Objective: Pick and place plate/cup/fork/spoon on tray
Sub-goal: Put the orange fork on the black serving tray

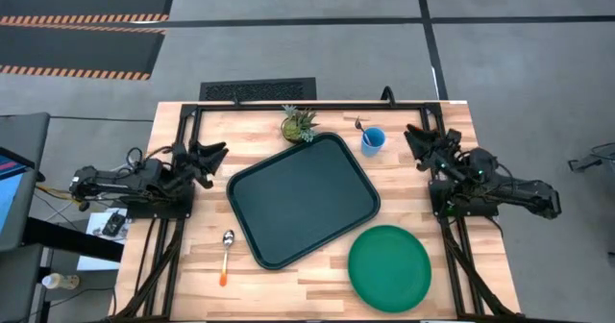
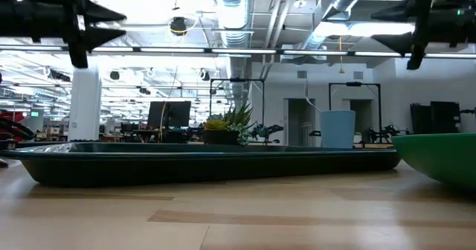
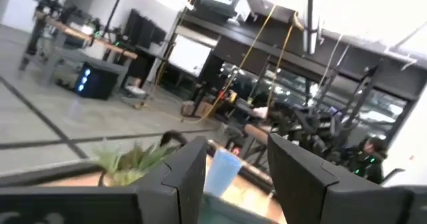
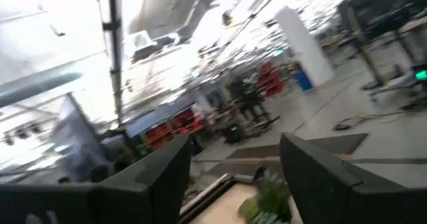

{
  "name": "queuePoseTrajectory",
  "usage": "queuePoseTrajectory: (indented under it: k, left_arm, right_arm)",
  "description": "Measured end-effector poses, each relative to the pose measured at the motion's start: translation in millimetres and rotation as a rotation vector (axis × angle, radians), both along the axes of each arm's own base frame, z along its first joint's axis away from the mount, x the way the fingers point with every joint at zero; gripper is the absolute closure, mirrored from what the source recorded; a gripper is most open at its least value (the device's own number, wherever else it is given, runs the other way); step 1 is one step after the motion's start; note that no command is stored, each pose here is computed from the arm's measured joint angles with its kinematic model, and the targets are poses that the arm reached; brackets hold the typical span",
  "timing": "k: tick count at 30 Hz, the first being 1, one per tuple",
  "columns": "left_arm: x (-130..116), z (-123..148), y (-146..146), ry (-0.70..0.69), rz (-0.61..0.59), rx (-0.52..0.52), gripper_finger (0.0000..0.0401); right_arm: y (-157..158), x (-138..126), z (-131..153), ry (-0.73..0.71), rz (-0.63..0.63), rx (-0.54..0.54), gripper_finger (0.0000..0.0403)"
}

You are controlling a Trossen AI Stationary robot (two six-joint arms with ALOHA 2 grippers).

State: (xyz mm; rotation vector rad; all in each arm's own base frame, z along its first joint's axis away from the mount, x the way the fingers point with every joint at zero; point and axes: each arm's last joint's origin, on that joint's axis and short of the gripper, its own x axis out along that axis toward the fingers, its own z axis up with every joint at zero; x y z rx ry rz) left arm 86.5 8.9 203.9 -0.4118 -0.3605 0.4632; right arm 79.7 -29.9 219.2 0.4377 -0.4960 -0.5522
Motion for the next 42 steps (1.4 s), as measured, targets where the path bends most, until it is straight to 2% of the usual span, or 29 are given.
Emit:
queuePoseTrajectory:
  k: [6,12,17,22,27,32,34,36,39,42]
  left_arm:
    - [-6,19,0,-0.015,-0.05,0.03,0.0228]
    - [-9,26,2,0.022,-0.011,0.019,0.0178]
    - [-9,24,5,0.057,0.09,0.011,0.0151]
    - [-9,23,6,0.076,0.098,0.014,0.0148]
    - [-8,19,5,0.106,0.088,0.006,0.0147]
    - [-8,17,5,0.123,0.086,0.002,0.0147]
    - [-8,17,5,0.128,0.087,0.004,0.0147]
    - [-8,17,5,0.129,0.088,0.006,0.0147]
    - [-8,17,5,0.129,0.089,0.006,0.0147]
    - [-8,17,5,0.129,0.089,0.006,0.0147]
  right_arm:
    - [-9,12,34,0.309,-0.147,0.038,0.0148]
    - [-32,57,57,0.686,-0.236,0.046,0.0148]
    - [-55,102,58,1.016,-0.16,0.022,0.0148]
    - [-78,133,57,1.225,-0.039,-0.071,0.0148]
    - [-100,135,73,1.269,0.08,-0.172,0.0148]
    - [-106,129,86,1.473,0.129,-0.441,0.0148]
    - [-106,133,90,1.522,0.15,-0.56,0.0148]
    - [-105,139,93,1.551,0.166,-0.632,0.0148]
    - [-105,146,97,1.611,0.188,-0.669,0.0148]
    - [-107,152,92,1.692,0.252,-0.636,0.0148]
